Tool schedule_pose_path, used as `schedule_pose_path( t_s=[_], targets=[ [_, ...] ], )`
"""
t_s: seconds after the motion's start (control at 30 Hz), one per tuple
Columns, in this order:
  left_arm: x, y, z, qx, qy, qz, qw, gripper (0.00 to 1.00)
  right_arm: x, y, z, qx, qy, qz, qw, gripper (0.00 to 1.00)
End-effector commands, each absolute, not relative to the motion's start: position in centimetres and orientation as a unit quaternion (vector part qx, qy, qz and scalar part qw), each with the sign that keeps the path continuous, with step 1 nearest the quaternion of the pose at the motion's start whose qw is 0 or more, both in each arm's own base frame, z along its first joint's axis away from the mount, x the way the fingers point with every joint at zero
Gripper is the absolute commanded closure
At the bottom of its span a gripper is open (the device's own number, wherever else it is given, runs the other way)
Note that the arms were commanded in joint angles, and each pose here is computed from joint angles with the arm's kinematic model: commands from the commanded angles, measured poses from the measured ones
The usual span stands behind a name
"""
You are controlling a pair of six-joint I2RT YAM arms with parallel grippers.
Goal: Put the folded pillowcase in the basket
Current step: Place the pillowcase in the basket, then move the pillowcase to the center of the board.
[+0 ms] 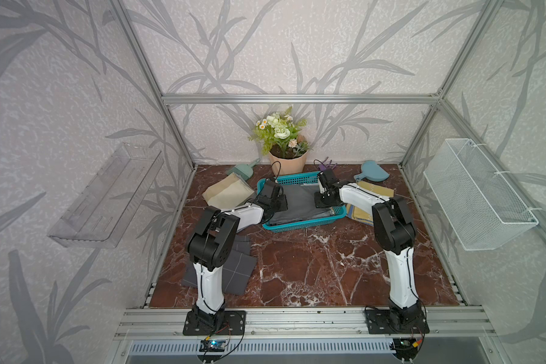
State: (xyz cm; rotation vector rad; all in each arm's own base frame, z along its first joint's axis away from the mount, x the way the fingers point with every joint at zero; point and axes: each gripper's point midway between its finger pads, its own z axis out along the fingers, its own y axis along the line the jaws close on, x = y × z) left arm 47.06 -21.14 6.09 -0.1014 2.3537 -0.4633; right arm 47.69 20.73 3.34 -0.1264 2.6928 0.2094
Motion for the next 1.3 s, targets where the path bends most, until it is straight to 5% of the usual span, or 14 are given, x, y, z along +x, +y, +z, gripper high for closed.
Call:
schedule_pose_path(
  t_s=[0.0,0.27,0.4,0.57,0.8,1.03,1.27],
  targets=[
    [47.0,-20.5,3.8,-0.036,0.924,-0.166,0.343,1.00,45.5,16.6,1.6,-0.013,0.984,0.027,0.173,1.00],
    [48.4,-21.1,3.3,-0.027,0.925,-0.164,0.343,1.00,44.3,15.9,2.3,0.003,0.983,0.033,0.179,1.00],
    [48.9,-21.4,4.3,-0.019,0.921,-0.166,0.353,1.00,44.8,16.1,4.9,0.002,0.976,0.049,0.211,0.68],
    [49.5,-21.6,8.2,-0.015,0.905,-0.179,0.385,0.66,45.5,16.3,10.8,0.000,0.958,0.069,0.278,0.28],
    [49.0,-21.6,14.0,-0.005,0.888,-0.192,0.417,0.32,43.8,14.2,17.6,0.019,0.930,0.064,0.360,0.05],
    [46.8,-21.1,17.7,-0.002,0.876,-0.211,0.434,0.16,40.2,7.7,14.7,0.087,0.941,0.000,0.326,0.00],
    [43.5,-20.5,18.5,-0.008,0.873,-0.230,0.430,0.14,38.4,3.4,9.5,0.132,0.955,-0.030,0.263,0.00]
  ],
)
